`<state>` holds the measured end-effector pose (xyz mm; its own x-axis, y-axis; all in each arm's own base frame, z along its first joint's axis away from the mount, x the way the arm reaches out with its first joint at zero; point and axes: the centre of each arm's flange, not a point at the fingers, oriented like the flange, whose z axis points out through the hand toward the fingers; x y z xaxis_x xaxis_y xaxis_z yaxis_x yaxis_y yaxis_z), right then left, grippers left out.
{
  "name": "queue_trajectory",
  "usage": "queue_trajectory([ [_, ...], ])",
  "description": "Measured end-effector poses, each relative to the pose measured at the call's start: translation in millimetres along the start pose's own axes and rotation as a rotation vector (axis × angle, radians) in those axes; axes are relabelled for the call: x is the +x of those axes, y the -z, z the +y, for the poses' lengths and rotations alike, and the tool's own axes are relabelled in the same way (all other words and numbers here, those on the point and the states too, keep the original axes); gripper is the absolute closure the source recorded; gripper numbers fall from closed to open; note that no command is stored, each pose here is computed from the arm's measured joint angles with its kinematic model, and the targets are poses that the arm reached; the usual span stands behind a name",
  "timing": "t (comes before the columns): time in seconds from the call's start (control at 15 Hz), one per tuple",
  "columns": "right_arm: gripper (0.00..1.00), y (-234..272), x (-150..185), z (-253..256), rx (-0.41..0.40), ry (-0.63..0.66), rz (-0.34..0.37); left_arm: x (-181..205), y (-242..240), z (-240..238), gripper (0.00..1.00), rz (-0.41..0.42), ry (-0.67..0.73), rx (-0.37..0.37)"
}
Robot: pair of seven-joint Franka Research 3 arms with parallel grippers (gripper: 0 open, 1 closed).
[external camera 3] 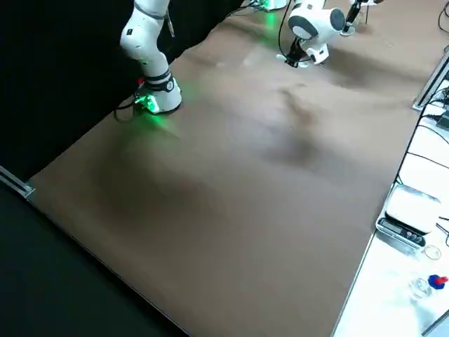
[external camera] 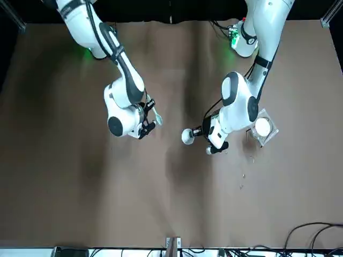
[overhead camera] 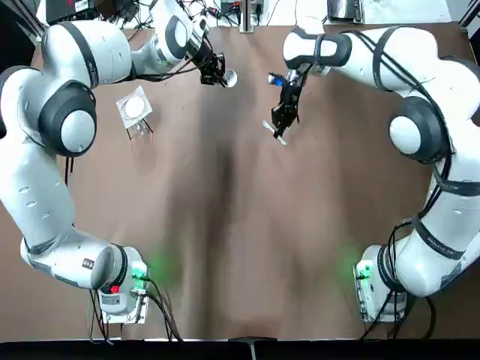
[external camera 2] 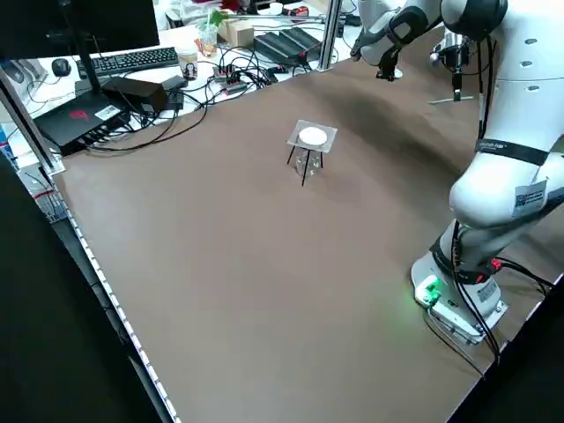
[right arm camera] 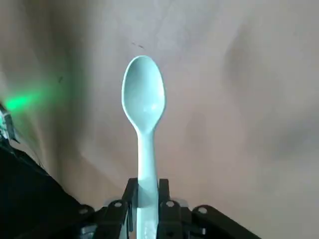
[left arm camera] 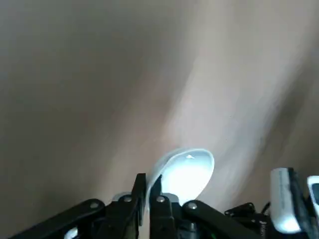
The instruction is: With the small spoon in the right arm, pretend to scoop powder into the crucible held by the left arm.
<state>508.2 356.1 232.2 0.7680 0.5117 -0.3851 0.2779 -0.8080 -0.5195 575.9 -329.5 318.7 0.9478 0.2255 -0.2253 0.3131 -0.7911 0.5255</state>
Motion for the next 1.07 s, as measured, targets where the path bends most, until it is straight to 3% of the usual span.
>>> queue_trajectory([
  [0.13,0.8,-9.1,4.7,2.3,-0.004,-0.018,0.005,0.1,0.0,-0.1,0.93,0.0,0.0,0.0],
  [0.4,0.8,-31.5,20.4,-23.5,-0.022,-0.069,0.099,-0.1,-0.5,-0.1,0.93,-0.001,0.0,0.0],
  [0.67,0.8,-48.7,27.5,-36.5,-0.046,-0.072,0.137,-2.3,-3.2,1.4,0.93,-0.005,-0.004,0.002],
  [1.07,0.8,-30.8,46.3,-21.6,-0.086,-0.079,0.322,-1.9,-6.5,-0.4,0.93,-0.009,-0.001,0.005],
])
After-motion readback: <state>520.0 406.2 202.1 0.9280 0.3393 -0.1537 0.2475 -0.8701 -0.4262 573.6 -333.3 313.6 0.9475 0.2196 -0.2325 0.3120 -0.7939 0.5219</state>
